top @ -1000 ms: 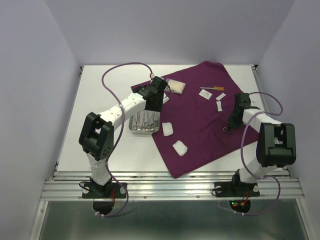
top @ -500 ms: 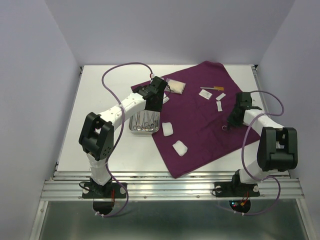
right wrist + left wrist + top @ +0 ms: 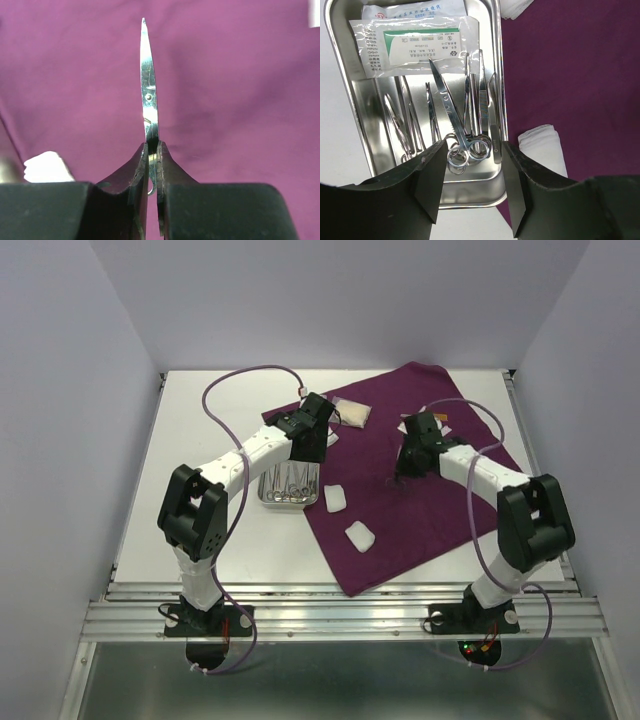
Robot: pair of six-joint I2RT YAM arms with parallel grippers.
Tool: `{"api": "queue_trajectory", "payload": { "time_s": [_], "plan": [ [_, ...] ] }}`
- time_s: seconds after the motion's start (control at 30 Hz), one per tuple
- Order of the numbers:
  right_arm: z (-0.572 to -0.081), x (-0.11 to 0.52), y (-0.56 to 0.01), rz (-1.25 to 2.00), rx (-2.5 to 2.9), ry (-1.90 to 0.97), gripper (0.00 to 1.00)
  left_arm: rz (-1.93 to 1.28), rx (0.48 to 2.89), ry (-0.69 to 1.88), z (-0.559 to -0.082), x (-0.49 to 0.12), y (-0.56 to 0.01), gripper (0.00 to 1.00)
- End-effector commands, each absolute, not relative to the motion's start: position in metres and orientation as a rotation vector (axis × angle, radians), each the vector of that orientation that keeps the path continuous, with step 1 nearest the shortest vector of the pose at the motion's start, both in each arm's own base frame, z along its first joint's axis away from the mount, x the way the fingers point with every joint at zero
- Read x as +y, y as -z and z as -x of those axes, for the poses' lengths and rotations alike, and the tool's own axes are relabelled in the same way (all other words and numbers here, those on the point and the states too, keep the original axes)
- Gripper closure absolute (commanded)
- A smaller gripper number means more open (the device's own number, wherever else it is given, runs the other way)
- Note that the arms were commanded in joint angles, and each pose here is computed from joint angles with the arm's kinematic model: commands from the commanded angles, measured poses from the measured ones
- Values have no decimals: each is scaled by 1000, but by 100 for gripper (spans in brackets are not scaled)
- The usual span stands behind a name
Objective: Prepare the surgical pack
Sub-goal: Place the medical item in the surgical kit, then pick up the medical item from the surgical kit.
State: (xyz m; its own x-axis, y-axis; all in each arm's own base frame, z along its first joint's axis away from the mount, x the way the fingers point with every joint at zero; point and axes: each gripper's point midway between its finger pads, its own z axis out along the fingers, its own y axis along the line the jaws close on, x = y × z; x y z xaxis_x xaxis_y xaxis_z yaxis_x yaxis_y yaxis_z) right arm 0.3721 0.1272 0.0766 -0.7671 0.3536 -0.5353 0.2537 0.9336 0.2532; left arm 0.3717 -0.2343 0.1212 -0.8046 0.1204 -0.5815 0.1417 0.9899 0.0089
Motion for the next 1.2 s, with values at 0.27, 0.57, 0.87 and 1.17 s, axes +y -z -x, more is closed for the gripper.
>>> {"api": "queue_trajectory", "payload": {
  "time_s": [0.27, 0.57, 0.87, 1.17],
  "plan": [
    [-409, 164, -82, -378, 2430, -182, 48, -119, 2501, 156, -370, -251, -136, 40],
    [-386, 49, -92, -639, 2341, -10, 21, -283, 2533, 199, -362, -325, -116, 41],
    [-363, -1, -97, -717, 2309, 60, 21, -347, 2541, 209, -368, -390, -95, 45],
    [-364, 2, -98, -707, 2315, 45, 21, -342, 2528, 179, -379, -418, -76, 47]
  ]
}}
